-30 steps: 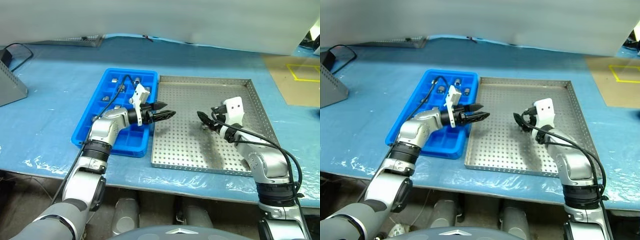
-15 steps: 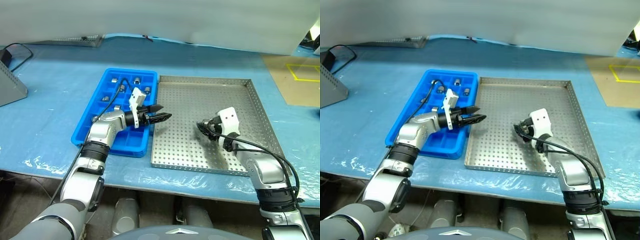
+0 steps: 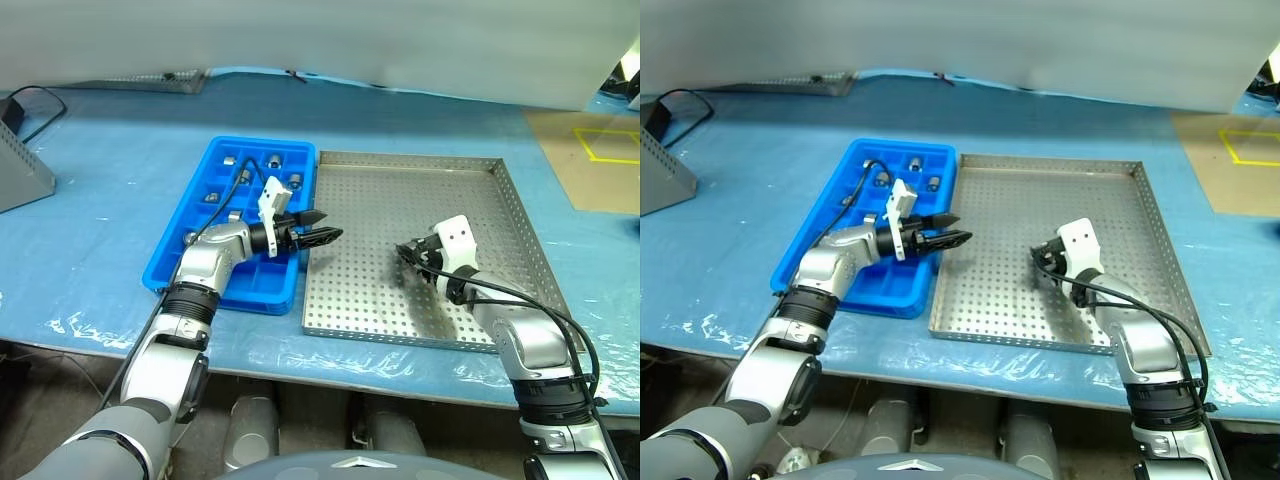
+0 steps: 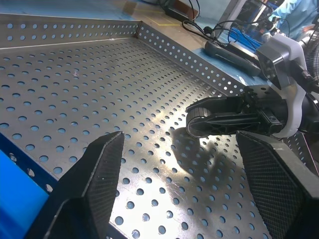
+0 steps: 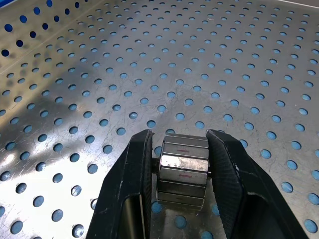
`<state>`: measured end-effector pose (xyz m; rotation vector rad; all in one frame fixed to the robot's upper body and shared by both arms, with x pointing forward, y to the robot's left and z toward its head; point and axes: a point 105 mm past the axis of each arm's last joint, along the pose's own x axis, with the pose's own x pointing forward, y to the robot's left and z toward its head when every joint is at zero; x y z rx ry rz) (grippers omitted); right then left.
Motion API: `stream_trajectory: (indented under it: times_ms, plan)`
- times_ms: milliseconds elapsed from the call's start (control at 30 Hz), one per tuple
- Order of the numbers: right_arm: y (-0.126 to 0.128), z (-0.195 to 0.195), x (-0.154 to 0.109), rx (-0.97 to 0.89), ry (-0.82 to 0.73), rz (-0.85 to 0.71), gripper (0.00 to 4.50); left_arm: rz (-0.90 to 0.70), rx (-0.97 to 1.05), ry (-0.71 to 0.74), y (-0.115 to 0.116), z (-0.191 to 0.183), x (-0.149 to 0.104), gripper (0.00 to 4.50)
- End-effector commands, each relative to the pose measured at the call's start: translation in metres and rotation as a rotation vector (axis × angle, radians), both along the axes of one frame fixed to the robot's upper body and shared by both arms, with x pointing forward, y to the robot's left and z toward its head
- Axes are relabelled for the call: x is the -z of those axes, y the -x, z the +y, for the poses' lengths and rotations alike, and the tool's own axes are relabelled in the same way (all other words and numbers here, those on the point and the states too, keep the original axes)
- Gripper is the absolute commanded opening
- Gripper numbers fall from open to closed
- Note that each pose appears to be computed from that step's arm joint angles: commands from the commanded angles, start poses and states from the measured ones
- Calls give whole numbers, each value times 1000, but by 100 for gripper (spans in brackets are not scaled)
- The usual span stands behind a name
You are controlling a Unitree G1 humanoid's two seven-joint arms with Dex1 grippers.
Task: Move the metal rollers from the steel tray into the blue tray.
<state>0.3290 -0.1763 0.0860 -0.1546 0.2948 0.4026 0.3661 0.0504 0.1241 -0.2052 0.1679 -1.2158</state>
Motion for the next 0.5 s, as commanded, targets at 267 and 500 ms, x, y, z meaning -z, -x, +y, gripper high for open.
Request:
stream_trajectory:
  times_ms: [267, 500]
  plan:
    - [-9, 34, -72, -164, -155, -179, 126, -106, -97, 33, -6, 38, -55, 380]
    - [-29, 82, -99, -354, -170, -223, 126, -172, -263, 26, -9, 74, -72, 380]
